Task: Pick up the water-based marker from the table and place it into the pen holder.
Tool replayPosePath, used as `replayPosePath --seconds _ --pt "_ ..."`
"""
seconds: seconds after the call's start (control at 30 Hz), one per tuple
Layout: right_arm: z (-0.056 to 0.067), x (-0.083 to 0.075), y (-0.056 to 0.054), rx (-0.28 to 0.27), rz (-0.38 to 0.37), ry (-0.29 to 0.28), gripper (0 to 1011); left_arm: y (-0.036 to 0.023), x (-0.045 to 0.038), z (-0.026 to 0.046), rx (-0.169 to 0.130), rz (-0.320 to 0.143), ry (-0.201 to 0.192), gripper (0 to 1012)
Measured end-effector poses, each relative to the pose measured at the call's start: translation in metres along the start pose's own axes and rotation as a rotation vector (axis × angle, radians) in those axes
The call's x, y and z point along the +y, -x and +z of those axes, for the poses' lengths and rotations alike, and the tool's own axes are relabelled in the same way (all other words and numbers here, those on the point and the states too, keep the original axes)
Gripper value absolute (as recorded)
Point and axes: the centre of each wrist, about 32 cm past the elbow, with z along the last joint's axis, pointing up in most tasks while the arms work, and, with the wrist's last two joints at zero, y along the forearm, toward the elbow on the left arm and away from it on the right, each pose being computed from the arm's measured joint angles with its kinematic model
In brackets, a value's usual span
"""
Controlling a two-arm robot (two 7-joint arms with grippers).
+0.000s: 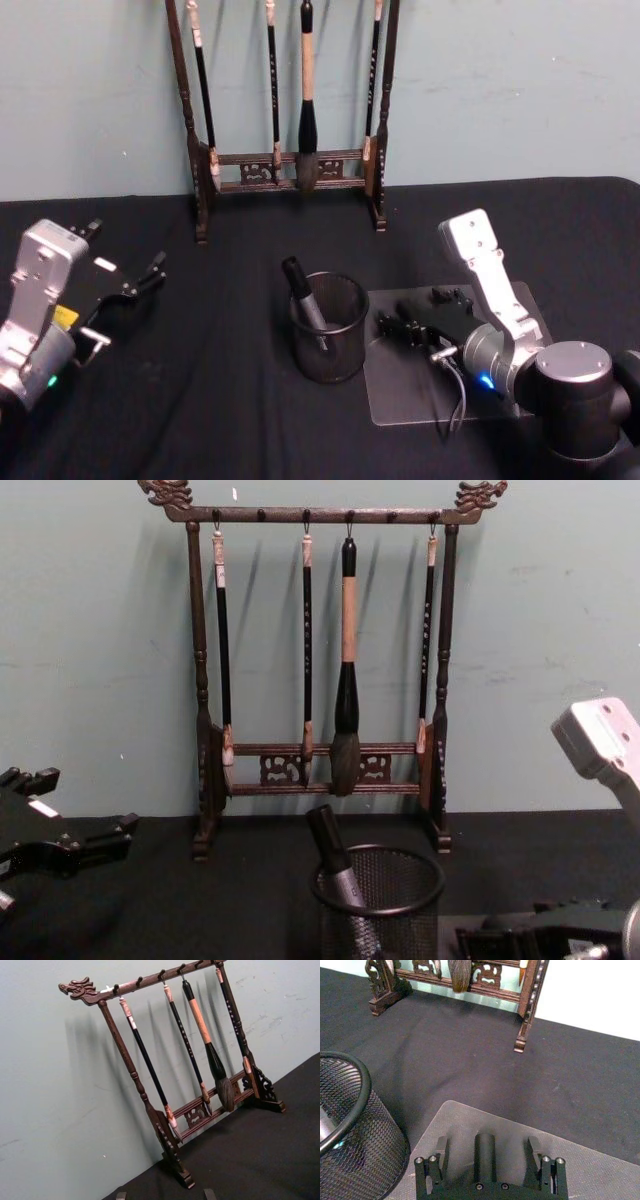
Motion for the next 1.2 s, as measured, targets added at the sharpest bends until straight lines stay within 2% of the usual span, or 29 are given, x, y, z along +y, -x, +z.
replayPosePath --seconds 1.2 --pt "-0.0016 0.0042 -0.0008 0.006 0.009 0.018 1002 0.0 0.0 0.0 0.0 0.0 0.0 1001"
